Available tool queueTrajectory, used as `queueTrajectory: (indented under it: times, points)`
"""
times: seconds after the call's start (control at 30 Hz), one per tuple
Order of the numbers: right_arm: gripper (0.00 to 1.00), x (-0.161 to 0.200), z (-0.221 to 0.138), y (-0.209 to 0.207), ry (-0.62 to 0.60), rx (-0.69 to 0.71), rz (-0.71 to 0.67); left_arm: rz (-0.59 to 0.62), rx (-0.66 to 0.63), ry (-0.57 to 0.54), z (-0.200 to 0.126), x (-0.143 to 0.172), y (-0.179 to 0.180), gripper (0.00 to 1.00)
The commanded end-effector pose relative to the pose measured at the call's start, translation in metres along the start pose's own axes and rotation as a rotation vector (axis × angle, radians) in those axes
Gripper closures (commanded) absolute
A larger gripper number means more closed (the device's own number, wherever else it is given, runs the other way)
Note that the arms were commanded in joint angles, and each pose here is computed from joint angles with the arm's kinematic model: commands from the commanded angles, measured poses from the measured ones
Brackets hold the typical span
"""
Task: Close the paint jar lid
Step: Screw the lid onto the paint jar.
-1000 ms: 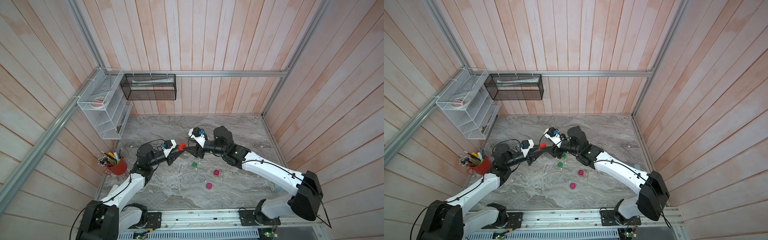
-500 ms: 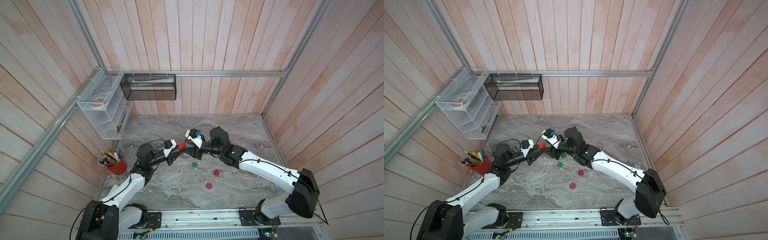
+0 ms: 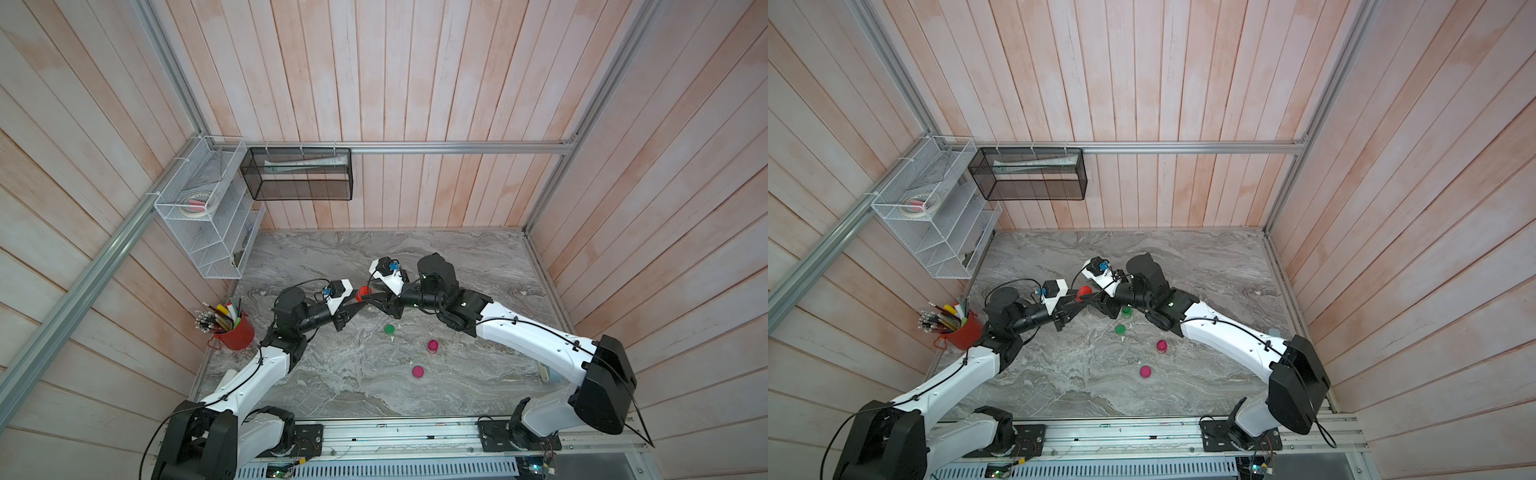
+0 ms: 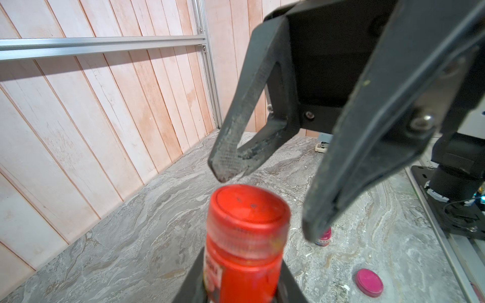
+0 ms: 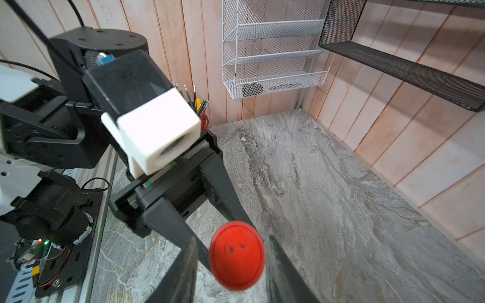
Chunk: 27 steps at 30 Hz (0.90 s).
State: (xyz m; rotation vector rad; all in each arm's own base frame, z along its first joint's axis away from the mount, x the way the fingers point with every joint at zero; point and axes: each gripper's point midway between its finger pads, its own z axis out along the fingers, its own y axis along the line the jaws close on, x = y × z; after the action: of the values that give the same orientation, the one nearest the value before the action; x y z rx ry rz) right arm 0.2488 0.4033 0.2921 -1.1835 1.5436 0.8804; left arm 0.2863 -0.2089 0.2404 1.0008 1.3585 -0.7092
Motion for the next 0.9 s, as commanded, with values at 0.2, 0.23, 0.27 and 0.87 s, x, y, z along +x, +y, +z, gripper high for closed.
queueTrajectory:
  times: [0.2, 0.23, 0.27, 0.87]
  points:
    - [0.58, -0.0004, 0.0066, 0.0005, 0.012, -0.004, 0.012, 0.053, -0.005, -0.035, 0.0000, -0.0161, 0.0027, 0.72]
    - [0.58, -0.0002, 0.0070, 0.0005, 0.012, -0.004, 0.013, 0.053, -0.006, -0.034, -0.0002, -0.0160, 0.0029, 0.72]
    - [0.58, 0.0008, 0.0077, 0.0008, 0.014, -0.004, 0.014, 0.051, -0.005, -0.033, 0.0001, -0.0152, 0.0027, 0.72]
    - [0.68, 0.0038, 0.0123, 0.0017, 0.029, -0.010, 0.029, 0.058, -0.010, -0.038, -0.0002, -0.0173, 0.0035, 0.72]
